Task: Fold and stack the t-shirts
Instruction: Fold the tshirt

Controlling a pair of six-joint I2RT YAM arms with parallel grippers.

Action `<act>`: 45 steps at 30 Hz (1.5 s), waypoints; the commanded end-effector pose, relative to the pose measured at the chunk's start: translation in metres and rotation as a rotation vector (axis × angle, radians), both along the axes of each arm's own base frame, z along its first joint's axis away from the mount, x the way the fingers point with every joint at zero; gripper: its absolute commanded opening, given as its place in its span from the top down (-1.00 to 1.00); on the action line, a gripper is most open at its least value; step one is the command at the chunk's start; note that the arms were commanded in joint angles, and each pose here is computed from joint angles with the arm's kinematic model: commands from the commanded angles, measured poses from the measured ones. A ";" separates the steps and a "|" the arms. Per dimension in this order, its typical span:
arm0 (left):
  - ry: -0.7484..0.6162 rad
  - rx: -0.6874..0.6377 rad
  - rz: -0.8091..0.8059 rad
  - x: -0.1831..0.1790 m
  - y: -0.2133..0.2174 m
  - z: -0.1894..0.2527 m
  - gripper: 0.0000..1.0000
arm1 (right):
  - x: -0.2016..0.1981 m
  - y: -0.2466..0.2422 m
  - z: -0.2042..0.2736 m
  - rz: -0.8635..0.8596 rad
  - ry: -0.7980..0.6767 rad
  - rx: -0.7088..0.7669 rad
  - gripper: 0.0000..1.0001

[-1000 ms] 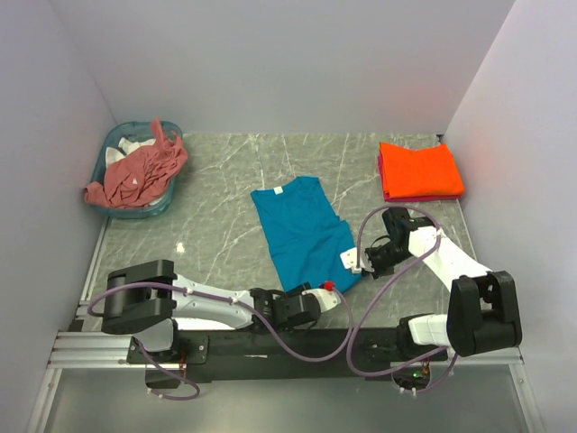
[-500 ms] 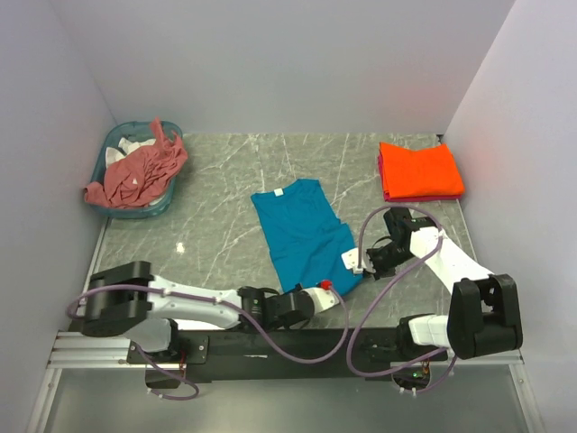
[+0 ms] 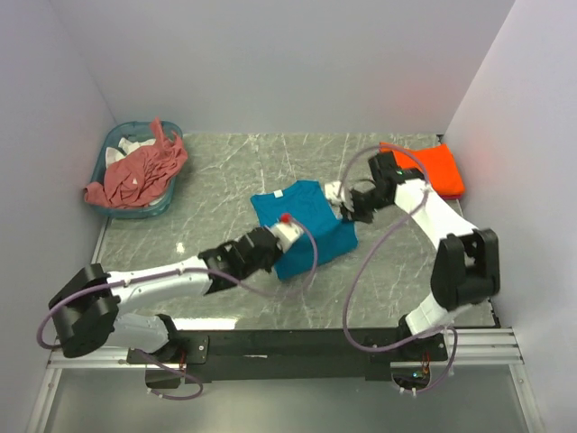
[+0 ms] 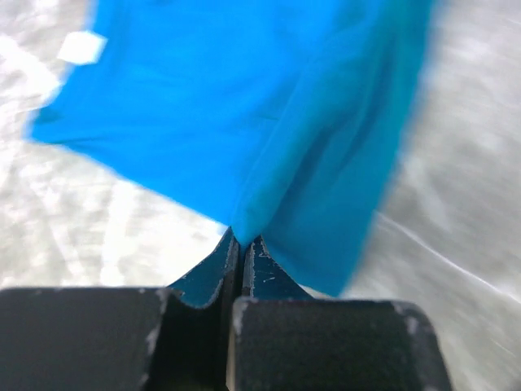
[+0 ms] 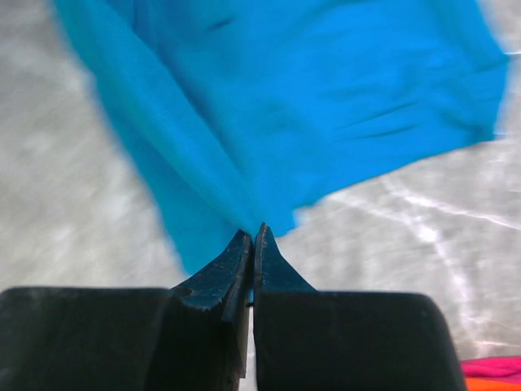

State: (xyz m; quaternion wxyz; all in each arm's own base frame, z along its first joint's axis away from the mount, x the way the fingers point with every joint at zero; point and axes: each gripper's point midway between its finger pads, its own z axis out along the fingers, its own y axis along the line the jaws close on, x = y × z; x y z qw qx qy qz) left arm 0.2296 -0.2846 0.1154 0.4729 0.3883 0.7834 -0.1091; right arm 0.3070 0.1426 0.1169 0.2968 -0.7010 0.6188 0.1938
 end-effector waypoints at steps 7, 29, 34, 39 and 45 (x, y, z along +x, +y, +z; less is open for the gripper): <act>-0.109 -0.125 0.189 0.128 0.023 0.039 0.99 | 0.147 0.050 0.036 -0.390 -0.071 0.110 1.00; -0.033 -0.103 0.316 0.179 0.053 -0.001 0.99 | 0.216 0.077 -0.005 -0.530 -0.080 0.078 1.00; -0.026 -0.077 0.350 0.181 0.060 -0.006 0.99 | 0.221 0.080 -0.004 -0.547 -0.093 0.074 1.00; -0.047 -0.074 0.425 0.188 0.072 -0.001 0.99 | 0.227 0.083 -0.006 -0.562 -0.094 0.072 1.00; -0.040 -0.066 0.447 0.191 0.076 -0.002 0.99 | 0.231 0.087 -0.007 -0.576 -0.104 0.070 0.95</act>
